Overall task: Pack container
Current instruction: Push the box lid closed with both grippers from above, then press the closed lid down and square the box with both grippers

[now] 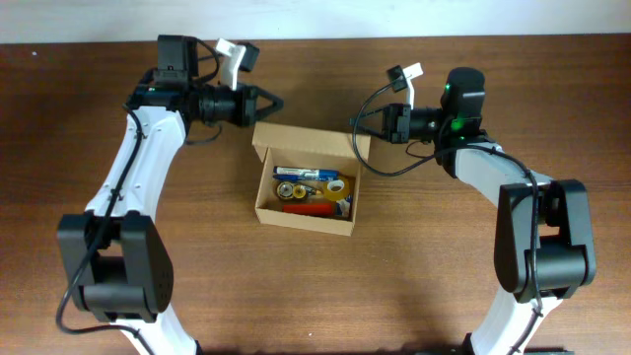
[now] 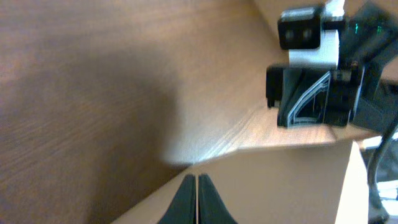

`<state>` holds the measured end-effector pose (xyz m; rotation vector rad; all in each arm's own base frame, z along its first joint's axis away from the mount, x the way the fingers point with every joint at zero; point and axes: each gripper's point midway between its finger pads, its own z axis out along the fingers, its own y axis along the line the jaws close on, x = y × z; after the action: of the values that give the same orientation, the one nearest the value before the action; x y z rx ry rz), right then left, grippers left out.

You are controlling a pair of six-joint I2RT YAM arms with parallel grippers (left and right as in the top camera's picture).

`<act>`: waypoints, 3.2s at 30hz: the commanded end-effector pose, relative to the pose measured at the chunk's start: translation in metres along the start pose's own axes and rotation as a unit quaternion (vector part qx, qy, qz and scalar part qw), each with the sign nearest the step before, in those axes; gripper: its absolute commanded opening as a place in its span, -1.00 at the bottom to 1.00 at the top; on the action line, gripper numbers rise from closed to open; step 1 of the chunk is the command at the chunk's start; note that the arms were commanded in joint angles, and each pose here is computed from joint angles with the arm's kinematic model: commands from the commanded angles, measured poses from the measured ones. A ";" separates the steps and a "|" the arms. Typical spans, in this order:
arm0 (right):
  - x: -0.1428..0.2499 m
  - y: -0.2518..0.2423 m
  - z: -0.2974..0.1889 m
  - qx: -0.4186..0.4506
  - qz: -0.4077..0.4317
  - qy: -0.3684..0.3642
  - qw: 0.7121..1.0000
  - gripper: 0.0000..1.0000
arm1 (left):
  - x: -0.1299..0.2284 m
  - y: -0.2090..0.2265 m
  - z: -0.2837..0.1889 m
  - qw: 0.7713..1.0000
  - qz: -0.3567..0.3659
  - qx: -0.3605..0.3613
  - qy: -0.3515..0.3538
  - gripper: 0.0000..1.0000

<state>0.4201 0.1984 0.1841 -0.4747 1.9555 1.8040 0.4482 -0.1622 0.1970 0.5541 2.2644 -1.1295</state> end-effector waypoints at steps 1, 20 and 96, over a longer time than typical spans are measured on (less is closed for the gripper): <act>-0.001 0.018 0.002 -0.018 -0.005 0.014 1.000 -0.93 | 0.011 -0.002 -0.009 0.997 0.069 -0.031 0.027 -0.96; -0.068 0.000 -0.073 0.235 -0.019 -0.167 0.957 -0.93 | 0.080 -0.007 -0.020 0.972 0.116 -0.087 0.184 -0.97; 0.131 -0.044 -0.030 0.442 0.048 0.060 0.894 -0.92 | 0.131 0.053 -0.052 0.968 -0.065 -0.212 0.119 -0.96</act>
<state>0.3307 0.1637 0.0895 -0.1858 2.6101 0.7151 0.3750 -0.0798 0.1267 0.5557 2.6084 -0.5708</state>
